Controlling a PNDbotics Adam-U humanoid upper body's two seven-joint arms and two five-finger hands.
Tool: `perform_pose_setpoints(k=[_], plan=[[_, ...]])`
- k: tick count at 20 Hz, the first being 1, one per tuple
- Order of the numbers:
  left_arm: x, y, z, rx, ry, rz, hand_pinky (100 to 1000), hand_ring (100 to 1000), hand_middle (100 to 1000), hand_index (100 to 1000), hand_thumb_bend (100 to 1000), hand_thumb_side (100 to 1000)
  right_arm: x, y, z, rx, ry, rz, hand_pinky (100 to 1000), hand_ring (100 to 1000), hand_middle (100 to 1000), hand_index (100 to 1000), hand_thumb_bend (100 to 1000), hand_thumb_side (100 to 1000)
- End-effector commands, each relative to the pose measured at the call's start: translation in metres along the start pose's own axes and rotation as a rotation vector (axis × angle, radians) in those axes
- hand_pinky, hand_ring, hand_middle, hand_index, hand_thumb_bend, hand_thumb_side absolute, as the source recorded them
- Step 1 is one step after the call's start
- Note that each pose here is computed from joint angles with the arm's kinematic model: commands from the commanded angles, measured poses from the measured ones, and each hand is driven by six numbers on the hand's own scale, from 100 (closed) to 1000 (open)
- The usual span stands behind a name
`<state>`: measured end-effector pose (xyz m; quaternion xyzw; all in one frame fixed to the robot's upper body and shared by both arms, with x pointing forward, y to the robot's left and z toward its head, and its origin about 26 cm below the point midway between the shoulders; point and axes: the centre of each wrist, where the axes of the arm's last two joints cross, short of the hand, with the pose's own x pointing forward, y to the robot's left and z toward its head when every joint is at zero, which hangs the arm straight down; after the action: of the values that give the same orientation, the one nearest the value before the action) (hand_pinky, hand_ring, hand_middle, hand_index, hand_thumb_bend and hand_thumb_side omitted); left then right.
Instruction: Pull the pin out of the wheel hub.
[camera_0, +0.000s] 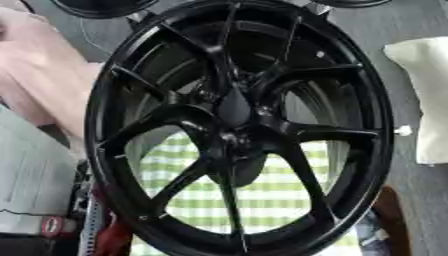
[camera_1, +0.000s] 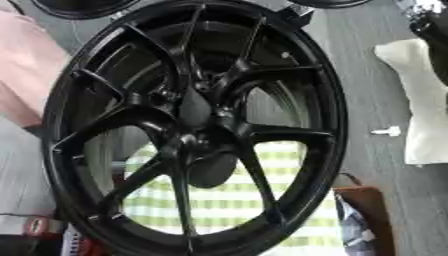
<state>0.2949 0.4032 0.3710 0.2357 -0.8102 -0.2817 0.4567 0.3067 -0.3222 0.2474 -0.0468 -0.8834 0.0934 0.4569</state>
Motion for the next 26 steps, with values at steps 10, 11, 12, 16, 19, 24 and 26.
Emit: perform_pose_setpoints(k=[10,11,12,16,19,24,26], plan=[[-0.082,-0.026,0.048,0.182,0.281,-0.011,753,465,307,430,100,266,0.010,-0.003,-0.003,-0.020,-0.041,0.003,887,703,511,627,268,297],[-0.088,-0.036,0.051,0.181,0.301,0.005,756,469,316,442,100,265,0.010,-0.002,-0.004,-0.020,-0.042,0.000,887,703,512,628,268,297],[-0.094,-0.046,0.054,0.169,0.319,0.026,759,474,331,460,100,265,0.011,-0.002,-0.004,-0.019,-0.045,-0.003,887,703,512,628,268,297],[-0.113,-0.082,0.068,0.104,0.391,0.114,790,509,399,525,100,267,0.012,0.000,-0.006,-0.015,-0.052,-0.015,887,703,513,628,269,296],[-0.120,-0.097,0.075,0.026,0.413,0.130,891,708,724,832,100,580,0.013,0.001,-0.007,-0.013,-0.059,-0.016,887,703,513,628,267,295],[-0.125,-0.099,0.081,-0.093,0.439,-0.010,977,864,922,983,361,817,0.013,0.001,-0.007,-0.014,-0.060,-0.017,887,703,514,628,266,296],[-0.125,-0.098,0.081,-0.096,0.438,-0.039,973,857,904,972,343,827,0.013,0.000,-0.007,-0.016,-0.060,-0.017,887,703,514,628,266,296]])
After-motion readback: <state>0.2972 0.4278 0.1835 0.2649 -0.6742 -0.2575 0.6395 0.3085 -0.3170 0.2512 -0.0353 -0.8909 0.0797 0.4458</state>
